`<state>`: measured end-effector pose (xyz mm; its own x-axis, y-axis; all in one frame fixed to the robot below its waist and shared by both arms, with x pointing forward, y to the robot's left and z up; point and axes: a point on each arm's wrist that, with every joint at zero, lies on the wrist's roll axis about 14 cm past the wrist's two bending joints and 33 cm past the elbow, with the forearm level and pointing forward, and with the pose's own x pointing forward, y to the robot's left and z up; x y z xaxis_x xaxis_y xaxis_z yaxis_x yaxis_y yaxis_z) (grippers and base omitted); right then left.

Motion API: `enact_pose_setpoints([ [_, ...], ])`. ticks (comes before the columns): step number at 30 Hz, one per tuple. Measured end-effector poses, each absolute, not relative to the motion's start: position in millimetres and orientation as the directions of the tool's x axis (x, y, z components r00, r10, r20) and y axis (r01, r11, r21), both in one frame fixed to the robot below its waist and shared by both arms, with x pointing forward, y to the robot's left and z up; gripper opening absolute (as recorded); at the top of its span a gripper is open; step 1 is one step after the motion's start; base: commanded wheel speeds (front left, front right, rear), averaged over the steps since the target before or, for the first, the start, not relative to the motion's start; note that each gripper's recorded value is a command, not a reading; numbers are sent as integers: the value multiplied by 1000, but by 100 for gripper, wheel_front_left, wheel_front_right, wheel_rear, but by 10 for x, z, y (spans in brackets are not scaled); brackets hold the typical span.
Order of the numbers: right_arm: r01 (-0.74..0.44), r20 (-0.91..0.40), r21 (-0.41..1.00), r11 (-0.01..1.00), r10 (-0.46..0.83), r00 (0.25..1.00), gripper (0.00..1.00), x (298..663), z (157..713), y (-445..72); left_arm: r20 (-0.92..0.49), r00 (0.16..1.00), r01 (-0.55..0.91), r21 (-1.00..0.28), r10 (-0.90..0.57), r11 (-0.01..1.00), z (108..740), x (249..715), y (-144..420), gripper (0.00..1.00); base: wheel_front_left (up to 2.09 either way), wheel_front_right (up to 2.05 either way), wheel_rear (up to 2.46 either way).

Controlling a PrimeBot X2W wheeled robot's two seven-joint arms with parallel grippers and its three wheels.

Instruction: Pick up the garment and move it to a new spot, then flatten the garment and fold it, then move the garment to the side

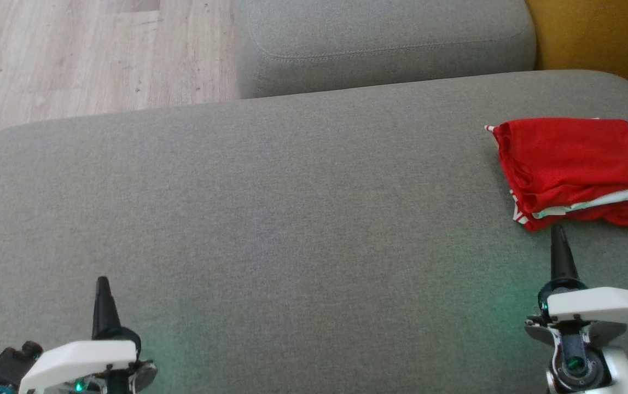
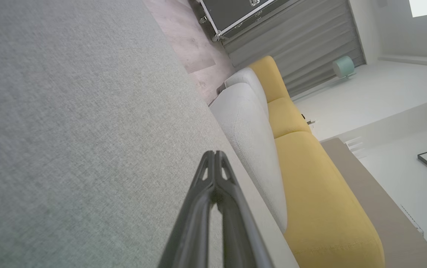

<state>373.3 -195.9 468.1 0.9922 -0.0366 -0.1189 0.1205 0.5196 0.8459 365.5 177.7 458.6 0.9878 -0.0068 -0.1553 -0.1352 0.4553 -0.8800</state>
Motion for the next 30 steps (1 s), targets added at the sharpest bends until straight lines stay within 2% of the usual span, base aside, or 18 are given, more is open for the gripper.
enact_pose_setpoints([
  [30, 108, -104, 969, 220, -31, 994, 0, 3770, 4756, -2018, -133, 991, -127, -973, -18, 193, 4674, 3708, 1844, 0, 0, 0, 0],
])
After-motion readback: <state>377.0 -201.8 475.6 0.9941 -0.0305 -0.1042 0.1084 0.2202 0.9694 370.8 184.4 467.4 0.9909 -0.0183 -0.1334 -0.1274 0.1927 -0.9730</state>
